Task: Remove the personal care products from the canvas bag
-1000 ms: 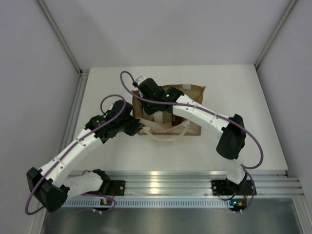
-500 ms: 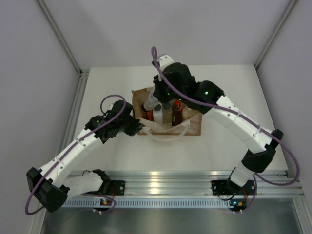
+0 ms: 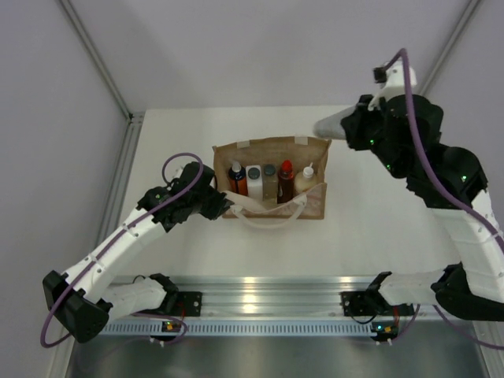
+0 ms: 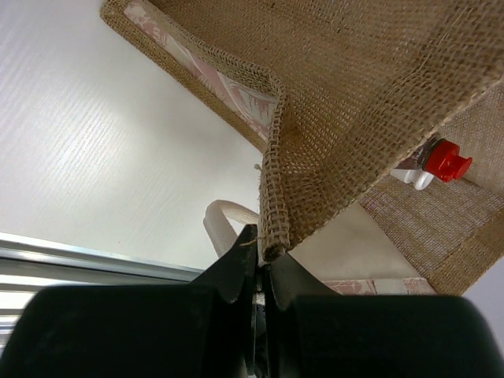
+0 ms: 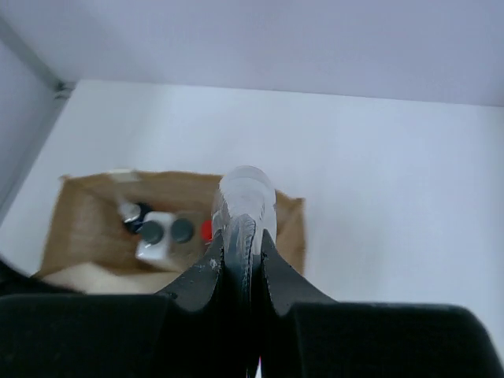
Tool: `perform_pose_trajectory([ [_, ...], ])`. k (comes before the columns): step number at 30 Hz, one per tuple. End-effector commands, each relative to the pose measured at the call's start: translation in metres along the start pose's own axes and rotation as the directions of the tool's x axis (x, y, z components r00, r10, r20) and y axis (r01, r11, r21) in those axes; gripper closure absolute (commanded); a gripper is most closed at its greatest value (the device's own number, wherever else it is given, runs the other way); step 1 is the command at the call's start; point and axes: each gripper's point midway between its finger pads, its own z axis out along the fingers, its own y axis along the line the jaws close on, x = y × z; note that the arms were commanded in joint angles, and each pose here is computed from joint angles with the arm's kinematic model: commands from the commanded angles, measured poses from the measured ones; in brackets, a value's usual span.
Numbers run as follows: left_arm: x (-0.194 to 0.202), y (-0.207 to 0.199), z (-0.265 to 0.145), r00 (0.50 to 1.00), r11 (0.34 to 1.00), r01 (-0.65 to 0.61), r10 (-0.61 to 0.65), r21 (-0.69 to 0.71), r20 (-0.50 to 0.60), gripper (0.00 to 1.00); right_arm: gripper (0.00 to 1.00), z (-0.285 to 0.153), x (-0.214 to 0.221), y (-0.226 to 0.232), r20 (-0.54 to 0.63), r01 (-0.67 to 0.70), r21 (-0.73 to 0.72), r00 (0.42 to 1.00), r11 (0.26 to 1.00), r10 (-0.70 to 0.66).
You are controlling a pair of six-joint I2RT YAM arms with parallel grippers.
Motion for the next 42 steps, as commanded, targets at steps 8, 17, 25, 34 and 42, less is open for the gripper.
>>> perform_pose_trajectory([
  [8,0.002,0.007,-0.001,0.999,0.999,-0.03,0.03,-0.032,-0.013,1.0,1.0,0.036,0.057,-0.169,-0.166,-0.03,0.405,0.98,0.914,0.106],
  [17,0.004,0.005,-0.003,1.0,1.0,-0.018,0.018,-0.023,-0.023,1.0,1.0,0.1,0.136,-0.22,-0.329,-0.059,0.407,0.921,0.912,0.207],
  [25,0.005,0.007,-0.003,0.999,1.0,-0.019,0.018,-0.025,-0.026,1.0,1.0,0.133,0.199,-0.232,-0.434,-0.014,0.383,0.88,0.924,0.193],
  [34,0.01,0.011,0.005,0.998,0.998,-0.042,0.039,-0.054,-0.056,1.0,0.94,0.135,0.237,-0.237,-0.483,0.011,0.388,0.854,0.921,0.193],
  [42,0.01,0.014,0.008,0.997,0.997,-0.05,0.046,-0.066,-0.056,1.0,0.48,0.125,0.233,-0.235,-0.47,0.022,0.389,0.864,0.921,0.178],
])
